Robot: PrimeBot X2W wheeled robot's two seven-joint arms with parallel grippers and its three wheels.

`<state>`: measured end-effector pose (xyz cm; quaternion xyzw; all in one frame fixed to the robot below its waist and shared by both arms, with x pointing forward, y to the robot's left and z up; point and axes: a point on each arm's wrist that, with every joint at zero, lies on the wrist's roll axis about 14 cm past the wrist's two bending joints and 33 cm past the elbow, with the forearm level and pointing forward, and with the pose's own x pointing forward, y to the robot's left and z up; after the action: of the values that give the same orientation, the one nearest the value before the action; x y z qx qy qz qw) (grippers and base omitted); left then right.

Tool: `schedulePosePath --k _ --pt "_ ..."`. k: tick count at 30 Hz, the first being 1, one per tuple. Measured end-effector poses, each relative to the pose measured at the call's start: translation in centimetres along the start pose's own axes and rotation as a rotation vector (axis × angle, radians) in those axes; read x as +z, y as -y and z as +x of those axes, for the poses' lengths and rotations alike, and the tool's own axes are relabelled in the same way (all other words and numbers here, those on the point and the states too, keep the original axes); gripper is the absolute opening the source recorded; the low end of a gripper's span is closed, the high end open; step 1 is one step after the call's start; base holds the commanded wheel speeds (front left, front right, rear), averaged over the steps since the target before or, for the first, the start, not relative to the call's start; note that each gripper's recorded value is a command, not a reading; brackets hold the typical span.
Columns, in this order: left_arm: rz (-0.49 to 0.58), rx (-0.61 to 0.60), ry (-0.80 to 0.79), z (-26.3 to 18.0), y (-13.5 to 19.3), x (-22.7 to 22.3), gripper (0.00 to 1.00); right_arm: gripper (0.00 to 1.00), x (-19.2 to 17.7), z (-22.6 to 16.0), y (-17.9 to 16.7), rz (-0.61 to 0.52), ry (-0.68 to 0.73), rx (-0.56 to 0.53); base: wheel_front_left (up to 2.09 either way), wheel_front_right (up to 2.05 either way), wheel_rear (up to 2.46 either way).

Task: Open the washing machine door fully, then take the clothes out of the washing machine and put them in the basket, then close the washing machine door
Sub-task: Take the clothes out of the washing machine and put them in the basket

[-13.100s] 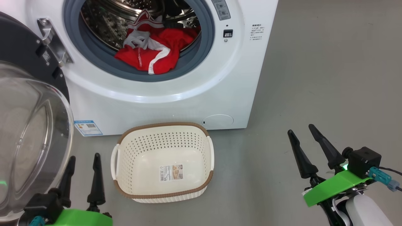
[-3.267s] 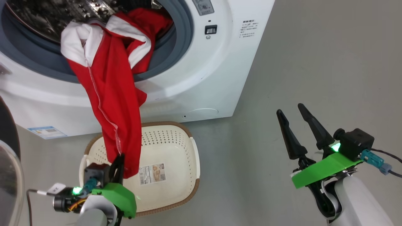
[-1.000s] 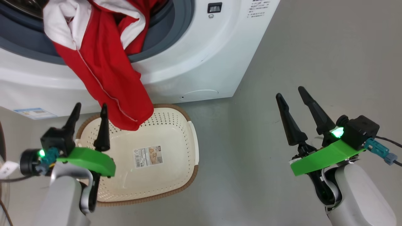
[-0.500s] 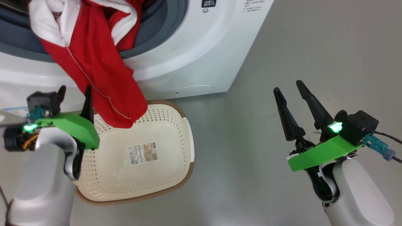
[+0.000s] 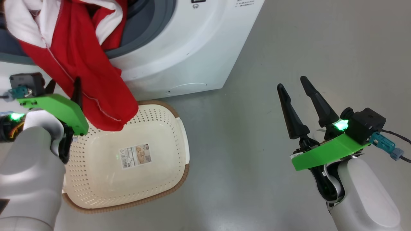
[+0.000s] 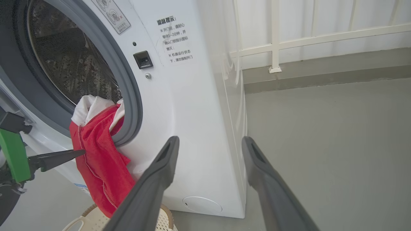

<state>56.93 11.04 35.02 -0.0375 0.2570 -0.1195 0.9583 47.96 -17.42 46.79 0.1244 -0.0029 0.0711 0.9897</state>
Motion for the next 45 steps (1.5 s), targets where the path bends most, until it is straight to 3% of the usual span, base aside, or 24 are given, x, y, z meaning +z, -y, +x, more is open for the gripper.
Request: schedulePosePath --k 7,16,19,20,45 --pt "-0.055 -0.007 -0.061 1.3 0.3 -0.5 1.0 1.0 0.1 0.2 0.5 -0.005 0.004 -0.011 0.0 0.0 0.0" --pt "-0.028 -0.047 -0.069 2.9 1.5 0.3 1.0 1.0 -0.2 0.2 1.1 -0.011 -0.004 -0.027 0.0 0.0 0.0" --pt "-0.024 -0.046 -0.065 2.8 1.5 0.1 0.12 1.0 -0.1 0.4 1.1 -0.012 0.001 -0.025 0.0 0.0 0.0" --pt "-0.027 -0.045 -0.057 2.8 1.5 0.2 0.0 1.0 -0.1 0.4 1.1 -0.012 0.001 -0.025 0.0 0.0 0.0" --pt "0.043 -0.078 0.168 -0.4 2.4 4.8 0.0 1.0 1.2 0.2 -0.9 0.002 0.029 0.022 0.0 0.0 0.0"
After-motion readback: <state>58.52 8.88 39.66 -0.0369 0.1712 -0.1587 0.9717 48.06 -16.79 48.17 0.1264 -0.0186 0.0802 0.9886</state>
